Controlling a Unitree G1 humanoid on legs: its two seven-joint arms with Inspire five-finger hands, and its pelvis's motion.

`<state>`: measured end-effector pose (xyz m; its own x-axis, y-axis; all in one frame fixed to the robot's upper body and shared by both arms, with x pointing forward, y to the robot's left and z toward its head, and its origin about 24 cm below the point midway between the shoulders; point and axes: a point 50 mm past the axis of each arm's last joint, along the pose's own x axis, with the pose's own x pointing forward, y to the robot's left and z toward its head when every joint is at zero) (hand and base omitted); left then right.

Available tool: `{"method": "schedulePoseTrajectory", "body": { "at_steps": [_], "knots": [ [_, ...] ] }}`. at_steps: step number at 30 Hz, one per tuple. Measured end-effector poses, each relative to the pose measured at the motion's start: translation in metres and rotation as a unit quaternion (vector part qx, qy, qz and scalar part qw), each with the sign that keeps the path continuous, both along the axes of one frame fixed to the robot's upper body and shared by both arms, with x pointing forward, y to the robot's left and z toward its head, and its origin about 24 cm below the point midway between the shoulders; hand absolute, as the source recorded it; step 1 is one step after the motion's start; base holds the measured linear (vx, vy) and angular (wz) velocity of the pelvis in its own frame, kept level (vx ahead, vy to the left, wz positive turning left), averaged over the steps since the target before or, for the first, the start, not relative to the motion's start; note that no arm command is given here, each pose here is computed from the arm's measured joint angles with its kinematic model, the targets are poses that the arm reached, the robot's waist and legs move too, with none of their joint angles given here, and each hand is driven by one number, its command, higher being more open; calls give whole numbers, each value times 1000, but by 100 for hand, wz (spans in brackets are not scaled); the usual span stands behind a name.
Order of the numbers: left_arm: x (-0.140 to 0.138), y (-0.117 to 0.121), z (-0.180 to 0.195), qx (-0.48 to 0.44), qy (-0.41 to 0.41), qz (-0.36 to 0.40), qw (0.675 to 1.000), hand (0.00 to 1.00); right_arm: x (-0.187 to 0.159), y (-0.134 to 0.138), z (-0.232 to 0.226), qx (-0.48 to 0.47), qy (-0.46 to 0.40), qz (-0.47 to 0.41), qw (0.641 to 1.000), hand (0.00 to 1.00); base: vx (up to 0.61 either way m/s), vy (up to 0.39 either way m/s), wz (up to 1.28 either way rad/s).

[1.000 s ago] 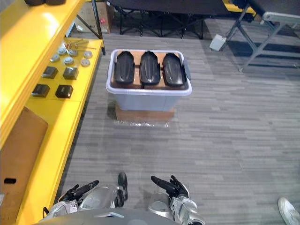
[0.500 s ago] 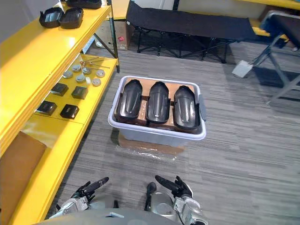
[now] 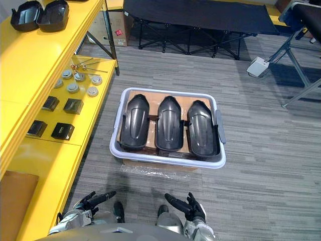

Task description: Walk over and take three plastic housings, then place them on the shelf

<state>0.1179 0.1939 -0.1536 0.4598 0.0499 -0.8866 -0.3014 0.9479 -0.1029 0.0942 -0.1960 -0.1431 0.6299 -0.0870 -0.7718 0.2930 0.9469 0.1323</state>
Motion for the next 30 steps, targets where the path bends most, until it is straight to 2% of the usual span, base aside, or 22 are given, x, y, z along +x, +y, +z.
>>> {"method": "schedulePoseTrajectory", "body": {
  "at_steps": [3,5,12,19,27,30],
  "knots": [
    [-1,-1,0,3,4,-2,1000,100,10,16,9,11,-33,45,998,100,121,-13,-8],
    [-2,0,-1,4,5,-1,1000,100,11,17,11,13,-39,51,998,100,55,-41,-14],
    [-14,2,-3,4,6,-1,1000,100,-6,16,14,10,-33,56,998,100,34,-34,-17],
    [-11,-1,-2,13,-5,-59,998,100,-4,16,15,10,-34,68,997,100,-46,3,-6],
    [-10,-5,-1,7,-8,-68,998,100,-4,14,14,-20,-30,79,996,100,-124,-10,6],
    [-13,2,0,15,-5,-69,997,100,-8,15,11,-21,-19,67,997,100,-98,-58,41]
  ]
}}
